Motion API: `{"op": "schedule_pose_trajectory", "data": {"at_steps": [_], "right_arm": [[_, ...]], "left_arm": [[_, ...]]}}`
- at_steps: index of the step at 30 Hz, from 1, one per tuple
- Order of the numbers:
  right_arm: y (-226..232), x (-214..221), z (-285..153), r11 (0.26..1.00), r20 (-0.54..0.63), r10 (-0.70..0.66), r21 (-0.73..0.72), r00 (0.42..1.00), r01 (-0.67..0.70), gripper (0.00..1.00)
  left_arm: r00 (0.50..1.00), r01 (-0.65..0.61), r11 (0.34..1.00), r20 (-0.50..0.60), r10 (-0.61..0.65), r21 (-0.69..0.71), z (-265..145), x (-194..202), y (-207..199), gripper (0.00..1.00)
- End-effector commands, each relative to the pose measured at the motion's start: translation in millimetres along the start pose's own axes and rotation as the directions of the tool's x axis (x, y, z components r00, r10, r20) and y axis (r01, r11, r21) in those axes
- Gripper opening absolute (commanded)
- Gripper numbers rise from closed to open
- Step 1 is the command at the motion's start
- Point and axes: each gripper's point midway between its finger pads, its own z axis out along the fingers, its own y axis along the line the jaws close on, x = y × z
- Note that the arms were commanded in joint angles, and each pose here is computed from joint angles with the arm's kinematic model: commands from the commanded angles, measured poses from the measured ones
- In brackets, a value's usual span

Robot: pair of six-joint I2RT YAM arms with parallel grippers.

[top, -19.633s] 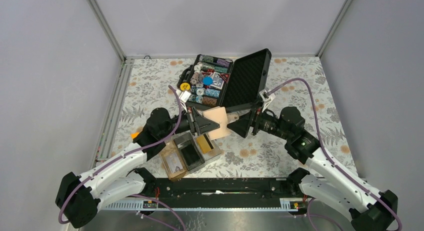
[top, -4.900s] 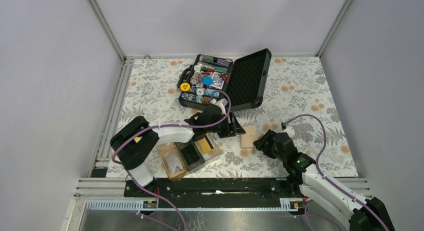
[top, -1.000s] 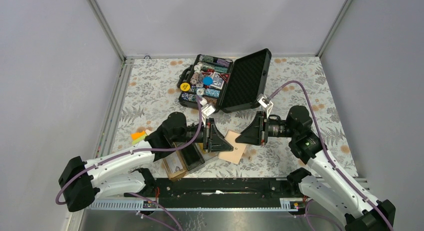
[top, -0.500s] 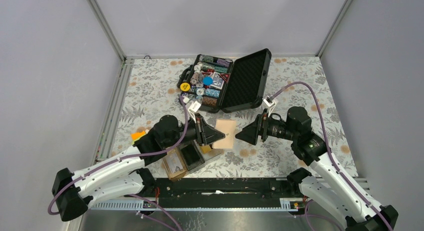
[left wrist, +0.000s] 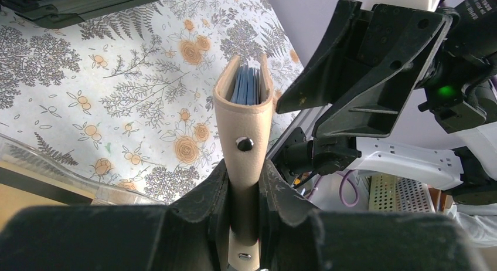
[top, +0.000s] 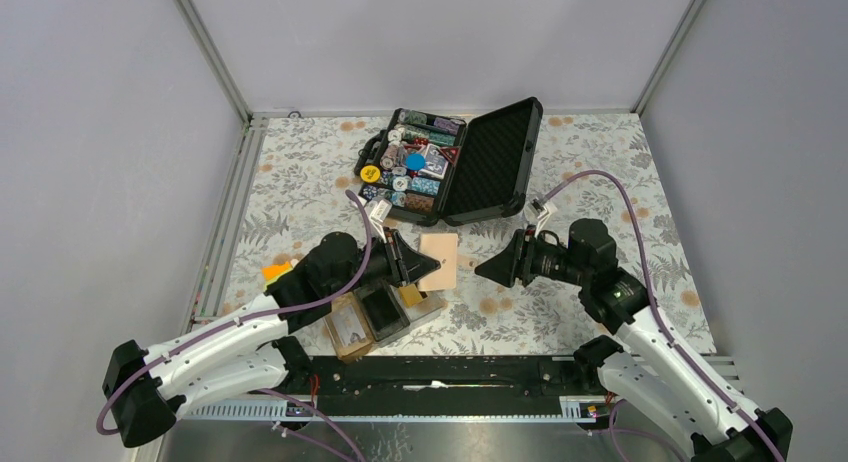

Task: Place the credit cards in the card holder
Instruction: Close the card holder at the center of the board.

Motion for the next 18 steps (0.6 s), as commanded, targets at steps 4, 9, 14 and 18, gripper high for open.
{"op": "schedule_pose_trajectory", "data": {"at_steps": [4,9,14,18], "right_arm": [[-11,-2,9,1.0,0.019,-0.013,0.016,1.0,0.012,0.56],[-2,-3,14,0.998,0.02,-0.017,-0.058,1.0,0.018,0.44],[-2,-4,17,0.997,0.027,-0.015,-0.074,1.0,0.017,0.35],[-4,-5,20,0.997,0.031,-0.015,-0.077,0.999,0.018,0.25]], "left_arm": [[0.997,0.016,0.997,0.068,-0.021,0.078,-2,-18,-20,0.0],[0.998,0.019,0.996,0.062,-0.024,0.082,-2,-17,-20,0.0],[0.998,0.026,0.995,0.058,-0.032,0.091,-1,-18,-21,0.0],[0.998,0.025,0.995,0.055,-0.03,0.092,-1,-17,-20,0.0]]}}
